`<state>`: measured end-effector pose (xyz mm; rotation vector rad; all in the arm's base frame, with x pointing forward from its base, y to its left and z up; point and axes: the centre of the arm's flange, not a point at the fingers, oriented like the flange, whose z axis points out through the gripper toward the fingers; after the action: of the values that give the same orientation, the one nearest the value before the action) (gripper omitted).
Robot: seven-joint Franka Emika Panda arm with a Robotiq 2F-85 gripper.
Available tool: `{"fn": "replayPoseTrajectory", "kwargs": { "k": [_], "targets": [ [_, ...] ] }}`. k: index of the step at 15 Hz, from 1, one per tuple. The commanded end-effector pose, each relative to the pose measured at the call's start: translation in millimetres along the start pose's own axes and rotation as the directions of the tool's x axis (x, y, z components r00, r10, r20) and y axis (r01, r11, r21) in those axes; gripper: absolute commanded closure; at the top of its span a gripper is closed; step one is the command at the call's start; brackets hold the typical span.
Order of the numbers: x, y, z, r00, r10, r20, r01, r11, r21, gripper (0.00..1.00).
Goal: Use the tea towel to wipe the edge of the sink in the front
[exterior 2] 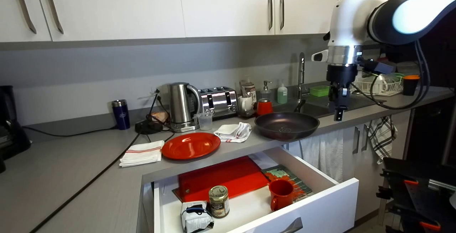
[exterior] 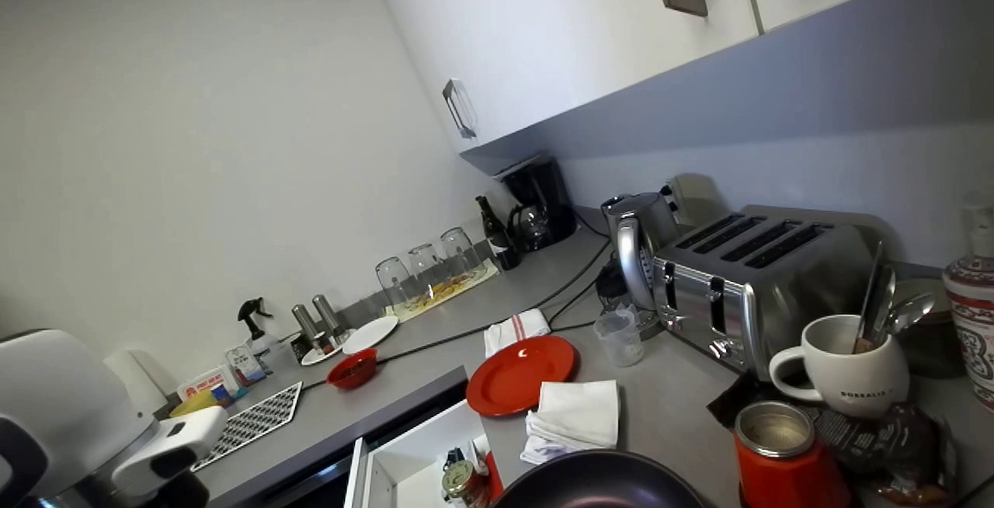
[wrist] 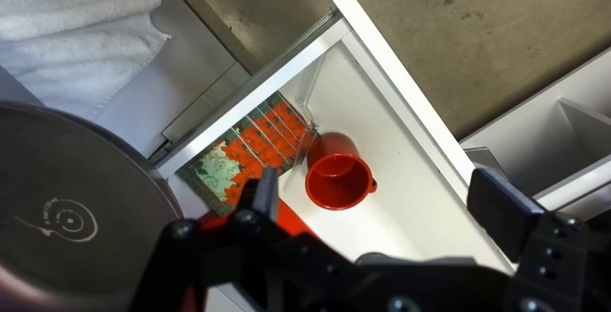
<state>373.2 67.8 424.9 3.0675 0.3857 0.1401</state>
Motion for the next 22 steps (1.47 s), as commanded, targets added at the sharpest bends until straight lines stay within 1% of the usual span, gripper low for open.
{"fn": "replayPoseTrajectory", "kwargs": {
  "k": [1,3,6,8,10,13,16,20,22],
  "targets": [
    [32,17,-11,0.993,-0.116,-0.02,0.117,0.989,0.089,0.0],
    [43,26,-14,0.987,-0.154,-0.053,0.161,0.975,0.152,0.0],
    [55,38,-15,0.978,-0.178,-0.106,0.198,0.954,0.226,0.0],
    [63,50,-10,0.979,-0.168,-0.118,0.195,0.939,0.283,0.0],
    [67,62,1,0.981,-0.159,-0.112,0.187,0.929,0.319,0.0],
    [67,80,19,0.984,-0.164,-0.071,0.178,0.934,0.309,0.0],
    [70,95,22,0.986,-0.156,-0.05,0.164,0.944,0.288,0.0],
    [84,113,1,0.984,-0.174,-0.035,0.178,0.96,0.215,0.0],
    [95,117,-12,0.981,-0.193,-0.017,0.192,0.959,0.206,0.0]
  ]
}}
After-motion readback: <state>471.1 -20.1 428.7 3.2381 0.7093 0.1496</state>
